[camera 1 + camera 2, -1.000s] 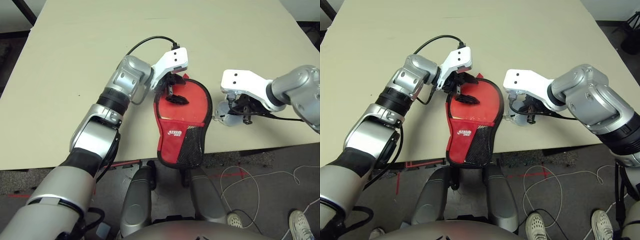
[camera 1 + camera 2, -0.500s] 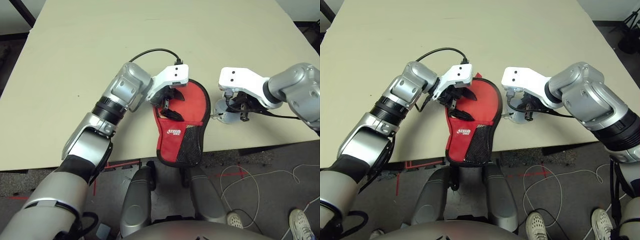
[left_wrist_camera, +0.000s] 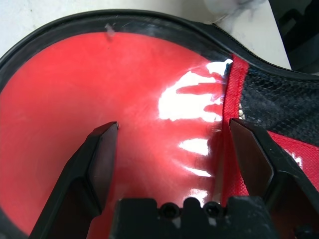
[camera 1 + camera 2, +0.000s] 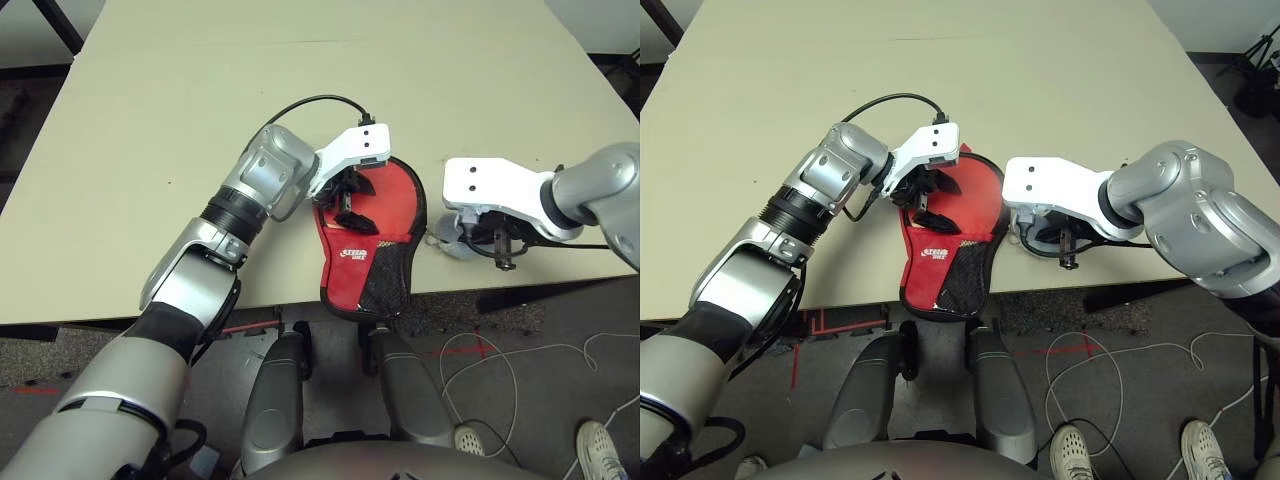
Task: Store the ping-pong paddle in its case and zip it.
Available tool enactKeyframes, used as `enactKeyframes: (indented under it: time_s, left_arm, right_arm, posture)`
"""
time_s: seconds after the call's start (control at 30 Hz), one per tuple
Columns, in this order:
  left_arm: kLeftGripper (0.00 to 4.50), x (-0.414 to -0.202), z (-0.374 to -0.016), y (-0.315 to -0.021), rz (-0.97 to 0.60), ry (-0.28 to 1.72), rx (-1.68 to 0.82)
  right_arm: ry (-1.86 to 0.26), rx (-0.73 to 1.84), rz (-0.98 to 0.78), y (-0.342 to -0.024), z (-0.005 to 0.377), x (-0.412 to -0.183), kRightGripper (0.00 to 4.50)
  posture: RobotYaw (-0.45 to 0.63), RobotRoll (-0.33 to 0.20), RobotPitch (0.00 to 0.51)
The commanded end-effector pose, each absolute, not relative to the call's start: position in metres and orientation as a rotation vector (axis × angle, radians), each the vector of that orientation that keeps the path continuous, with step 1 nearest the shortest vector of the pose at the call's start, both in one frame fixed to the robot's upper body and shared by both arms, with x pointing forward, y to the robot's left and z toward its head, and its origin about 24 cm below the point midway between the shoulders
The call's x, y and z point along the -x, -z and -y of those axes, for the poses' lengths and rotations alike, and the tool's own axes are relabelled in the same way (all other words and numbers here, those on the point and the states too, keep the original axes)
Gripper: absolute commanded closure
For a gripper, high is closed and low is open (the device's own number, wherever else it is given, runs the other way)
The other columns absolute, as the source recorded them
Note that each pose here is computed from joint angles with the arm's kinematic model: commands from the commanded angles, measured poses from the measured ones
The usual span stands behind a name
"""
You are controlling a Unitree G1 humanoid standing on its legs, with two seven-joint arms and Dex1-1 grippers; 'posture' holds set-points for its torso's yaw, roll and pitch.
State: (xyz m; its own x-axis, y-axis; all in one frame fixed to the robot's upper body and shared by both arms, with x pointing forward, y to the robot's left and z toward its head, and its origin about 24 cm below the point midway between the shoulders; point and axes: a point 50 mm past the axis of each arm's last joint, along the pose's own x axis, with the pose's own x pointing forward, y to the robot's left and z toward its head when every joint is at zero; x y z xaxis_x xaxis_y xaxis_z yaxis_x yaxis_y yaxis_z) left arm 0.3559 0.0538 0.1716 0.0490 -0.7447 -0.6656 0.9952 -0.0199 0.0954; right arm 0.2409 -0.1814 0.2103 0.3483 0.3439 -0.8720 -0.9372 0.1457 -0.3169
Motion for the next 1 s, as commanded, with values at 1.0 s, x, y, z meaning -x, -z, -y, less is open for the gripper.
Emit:
enactKeyframes:
  time_s: [1.0]
  left_arm:
    - [0.0, -0.36, -0.07, -0.128, -0.709, 1.371, -0.677]
  right_arm:
    - [-1.503, 1.045, -0.787, -0.151, 0.161, -0.189, 4.36]
  posture:
    - [-0.08, 0.0, 0.293]
